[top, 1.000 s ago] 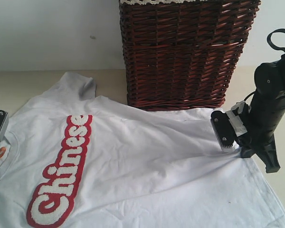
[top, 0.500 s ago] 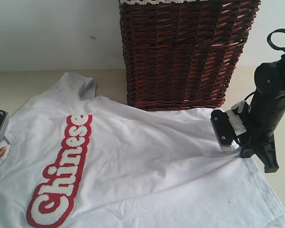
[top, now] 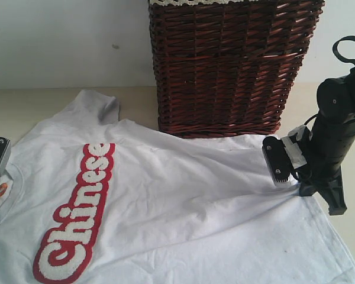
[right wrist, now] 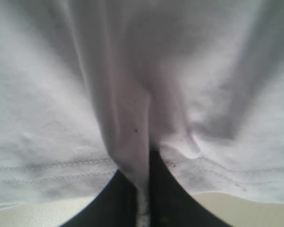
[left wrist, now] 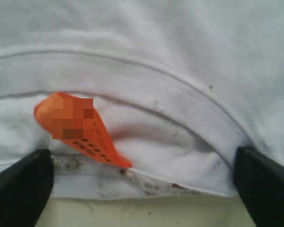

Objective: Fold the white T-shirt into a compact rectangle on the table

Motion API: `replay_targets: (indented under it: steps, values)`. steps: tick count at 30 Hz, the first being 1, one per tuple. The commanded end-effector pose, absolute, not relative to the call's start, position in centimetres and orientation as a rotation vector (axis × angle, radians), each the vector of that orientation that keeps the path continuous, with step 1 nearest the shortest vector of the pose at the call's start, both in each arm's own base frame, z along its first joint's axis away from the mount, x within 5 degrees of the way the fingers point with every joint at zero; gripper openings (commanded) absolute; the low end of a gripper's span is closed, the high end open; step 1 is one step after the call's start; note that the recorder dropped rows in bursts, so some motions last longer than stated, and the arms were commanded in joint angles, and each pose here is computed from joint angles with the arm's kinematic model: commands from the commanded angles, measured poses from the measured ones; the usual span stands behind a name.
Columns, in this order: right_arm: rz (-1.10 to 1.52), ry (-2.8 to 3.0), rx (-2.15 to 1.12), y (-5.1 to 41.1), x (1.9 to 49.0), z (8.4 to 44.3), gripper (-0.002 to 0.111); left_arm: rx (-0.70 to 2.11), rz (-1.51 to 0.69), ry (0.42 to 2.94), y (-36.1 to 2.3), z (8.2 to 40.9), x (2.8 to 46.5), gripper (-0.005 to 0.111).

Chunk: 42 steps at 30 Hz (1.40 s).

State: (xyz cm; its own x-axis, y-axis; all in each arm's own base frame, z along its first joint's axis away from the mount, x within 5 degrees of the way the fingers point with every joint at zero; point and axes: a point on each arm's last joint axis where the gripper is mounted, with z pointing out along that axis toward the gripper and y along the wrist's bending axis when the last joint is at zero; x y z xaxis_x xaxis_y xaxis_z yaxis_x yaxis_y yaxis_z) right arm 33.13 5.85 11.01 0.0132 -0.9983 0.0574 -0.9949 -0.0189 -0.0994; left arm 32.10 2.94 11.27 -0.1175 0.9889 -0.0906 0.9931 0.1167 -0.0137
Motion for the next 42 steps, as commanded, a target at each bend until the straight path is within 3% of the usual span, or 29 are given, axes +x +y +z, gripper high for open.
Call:
replay_targets:
  steps: [1, 14, 18, 21, 24, 26, 35, 42]
  values:
    - [-0.155, 2.187, -2.191, 5.9, 33.2, 9.8, 0.0, 2.024, -0.06, 2.297, 3.1, 9.9, 32.5, 0.104]
    - [-0.157, 2.185, -2.189, 5.9, 33.2, 9.8, 0.0, 2.012, -0.03, 2.289, 3.1, 9.8, 32.8, 0.104]
    - [-0.157, 2.185, -2.189, 5.9, 33.2, 9.8, 0.0, 2.014, -0.028, 2.289, 3.1, 9.8, 32.8, 0.097]
    - [-0.157, 2.185, -2.189, 5.9, 33.2, 9.8, 0.0, 2.014, -0.028, 2.289, 3.1, 9.8, 32.8, 0.074]
    - [-0.147, 2.193, -2.176, 6.0, 33.2, 9.8, 0.0, 2.014, -0.028, 2.289, 3.1, 9.8, 32.8, 0.035]
    - [-0.147, 2.193, -2.176, 6.0, 33.2, 9.8, 0.0, 2.015, -0.046, 2.298, 3.1, 9.8, 32.6, 0.0]
    - [-0.202, 2.22, -2.163, 5.7, 33.3, 10.2, 0.0, 2.052, -0.035, 2.288, 3.2, 10.3, 32.5, 0.0]
    - [-0.318, 2.159, -2.132, 5.0, 33.2, 14.0, 0.0, 1.895, 0.151, 2.261, 3.3, 15.1, 32.6, 0.0]
